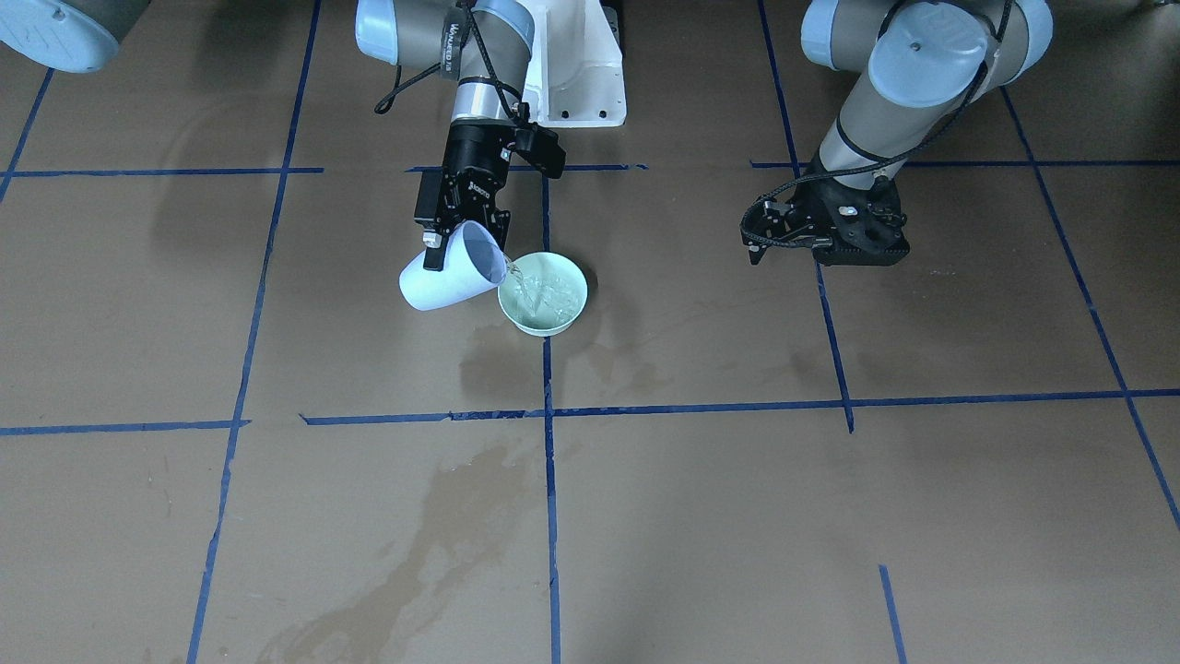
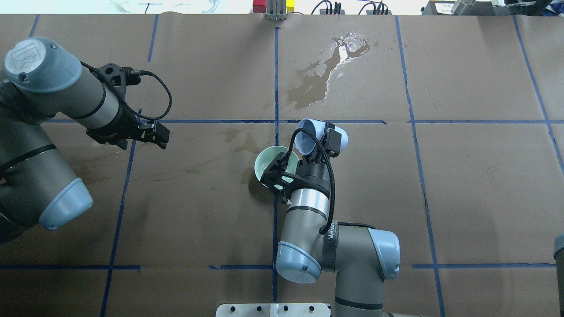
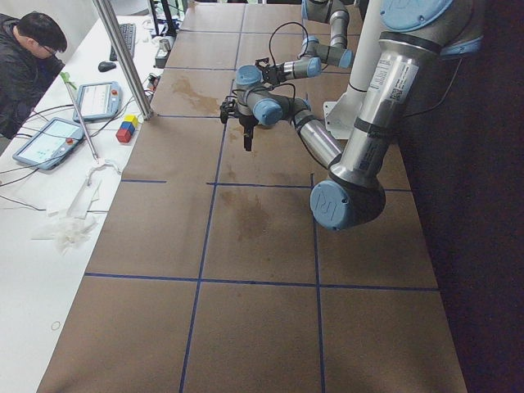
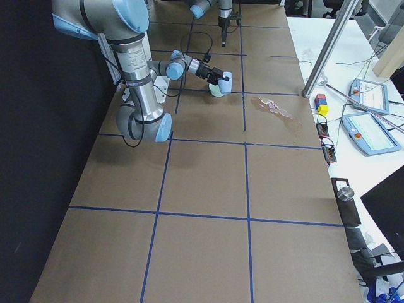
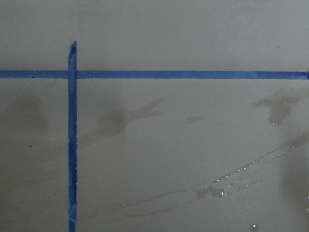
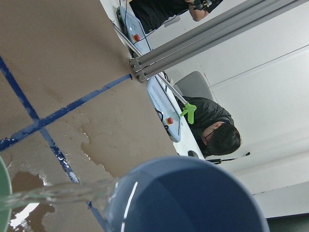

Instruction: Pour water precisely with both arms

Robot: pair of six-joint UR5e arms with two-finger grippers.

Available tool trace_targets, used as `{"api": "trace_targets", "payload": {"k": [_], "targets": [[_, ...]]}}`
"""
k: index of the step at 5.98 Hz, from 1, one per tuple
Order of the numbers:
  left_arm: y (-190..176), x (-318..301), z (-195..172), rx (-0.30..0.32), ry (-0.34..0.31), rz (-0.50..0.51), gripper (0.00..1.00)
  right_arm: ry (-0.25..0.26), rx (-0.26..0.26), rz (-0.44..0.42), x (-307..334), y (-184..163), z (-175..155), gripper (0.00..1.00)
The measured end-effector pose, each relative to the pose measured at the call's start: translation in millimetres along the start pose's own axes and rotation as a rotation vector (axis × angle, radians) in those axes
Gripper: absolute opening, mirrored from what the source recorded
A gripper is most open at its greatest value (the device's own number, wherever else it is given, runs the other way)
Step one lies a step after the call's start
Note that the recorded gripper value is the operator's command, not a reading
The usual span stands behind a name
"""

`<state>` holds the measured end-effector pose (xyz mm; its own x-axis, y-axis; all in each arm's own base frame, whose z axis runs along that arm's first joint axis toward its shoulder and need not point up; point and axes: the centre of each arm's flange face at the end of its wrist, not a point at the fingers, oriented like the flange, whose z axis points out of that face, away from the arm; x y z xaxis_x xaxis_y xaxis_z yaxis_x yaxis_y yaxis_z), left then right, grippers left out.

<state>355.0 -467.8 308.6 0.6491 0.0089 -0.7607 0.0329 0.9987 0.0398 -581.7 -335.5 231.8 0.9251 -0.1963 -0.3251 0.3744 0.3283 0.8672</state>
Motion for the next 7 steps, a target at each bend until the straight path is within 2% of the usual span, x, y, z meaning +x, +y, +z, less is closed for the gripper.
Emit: {"api": "trace_targets", "payload": {"k": [3, 7], "targets": [[0.4, 0.3, -0.5, -0.001, 0.002, 0.001, 1.0, 0.011, 0.009, -0.043, 1.9, -4.4, -1.5, 0.0], [0.5, 0.4, -0.6, -0.002, 0.003, 0.002, 1.0, 0.019, 0.01, -0.058, 2.7, -6.8, -2.7, 0.0]]}}
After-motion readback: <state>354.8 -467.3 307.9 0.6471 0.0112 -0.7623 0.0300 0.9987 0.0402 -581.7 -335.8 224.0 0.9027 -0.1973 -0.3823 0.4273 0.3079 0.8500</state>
